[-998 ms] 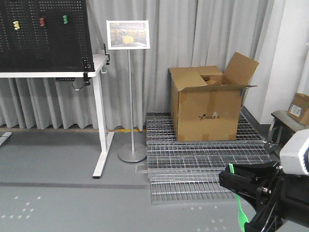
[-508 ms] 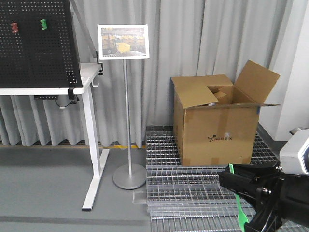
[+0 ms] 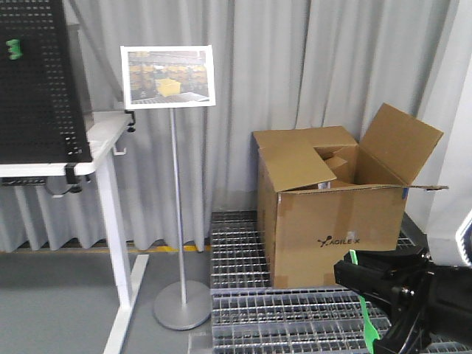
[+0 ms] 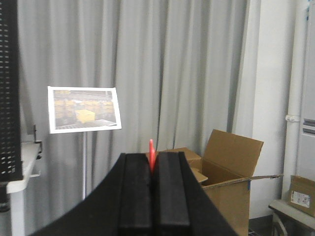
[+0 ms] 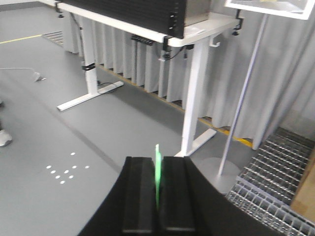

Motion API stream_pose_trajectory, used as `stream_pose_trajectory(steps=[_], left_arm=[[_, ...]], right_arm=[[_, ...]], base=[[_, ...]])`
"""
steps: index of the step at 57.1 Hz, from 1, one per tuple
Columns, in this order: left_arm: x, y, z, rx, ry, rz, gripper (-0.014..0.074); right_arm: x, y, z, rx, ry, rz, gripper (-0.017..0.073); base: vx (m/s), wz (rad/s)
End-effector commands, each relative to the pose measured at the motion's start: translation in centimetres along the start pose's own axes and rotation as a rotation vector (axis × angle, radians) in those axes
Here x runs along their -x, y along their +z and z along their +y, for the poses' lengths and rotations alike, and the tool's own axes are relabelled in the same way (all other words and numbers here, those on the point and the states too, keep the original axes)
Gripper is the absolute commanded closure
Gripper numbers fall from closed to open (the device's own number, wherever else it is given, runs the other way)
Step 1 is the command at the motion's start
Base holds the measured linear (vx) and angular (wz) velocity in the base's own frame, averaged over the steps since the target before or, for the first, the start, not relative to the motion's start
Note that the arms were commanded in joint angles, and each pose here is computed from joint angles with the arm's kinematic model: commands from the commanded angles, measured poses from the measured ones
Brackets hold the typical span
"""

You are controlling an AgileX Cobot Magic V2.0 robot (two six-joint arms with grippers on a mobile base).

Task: Sort red and green spoons into left cabinet
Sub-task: 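Drive to the open white cabinet with the blue tray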

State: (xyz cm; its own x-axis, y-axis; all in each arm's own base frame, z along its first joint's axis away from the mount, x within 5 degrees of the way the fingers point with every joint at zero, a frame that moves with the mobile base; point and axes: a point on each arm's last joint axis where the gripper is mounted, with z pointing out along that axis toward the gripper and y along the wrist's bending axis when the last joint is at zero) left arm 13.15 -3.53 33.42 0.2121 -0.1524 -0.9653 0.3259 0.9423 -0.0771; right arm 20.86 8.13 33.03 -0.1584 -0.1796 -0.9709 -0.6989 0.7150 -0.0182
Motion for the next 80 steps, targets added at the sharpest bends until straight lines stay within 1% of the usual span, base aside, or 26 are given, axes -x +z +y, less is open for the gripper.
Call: stream_pose_trajectory(steps=[1, 22, 80], left_arm=[[1.44, 0.10, -0.36, -0.032, -0.020, -0.091, 0.0591], [1.43, 0.10, -0.36, -0.032, -0.020, -0.090, 0.0591], [1.43, 0.10, -0.36, -0.032, -0.020, -0.090, 0.0591]], right_arm=[[1.43, -0.54, -0.05, -0.018, 0.008, -0.061, 0.0564], [1.38, -0.47, -0.09, -0.018, 0.010, -0.058, 0.0564], [1.39, -0.49, -0.08, -0.018, 0.009, -0.059, 0.0564]], base=[[0.36, -0.21], [0.30, -0.45], [0.21, -0.77]])
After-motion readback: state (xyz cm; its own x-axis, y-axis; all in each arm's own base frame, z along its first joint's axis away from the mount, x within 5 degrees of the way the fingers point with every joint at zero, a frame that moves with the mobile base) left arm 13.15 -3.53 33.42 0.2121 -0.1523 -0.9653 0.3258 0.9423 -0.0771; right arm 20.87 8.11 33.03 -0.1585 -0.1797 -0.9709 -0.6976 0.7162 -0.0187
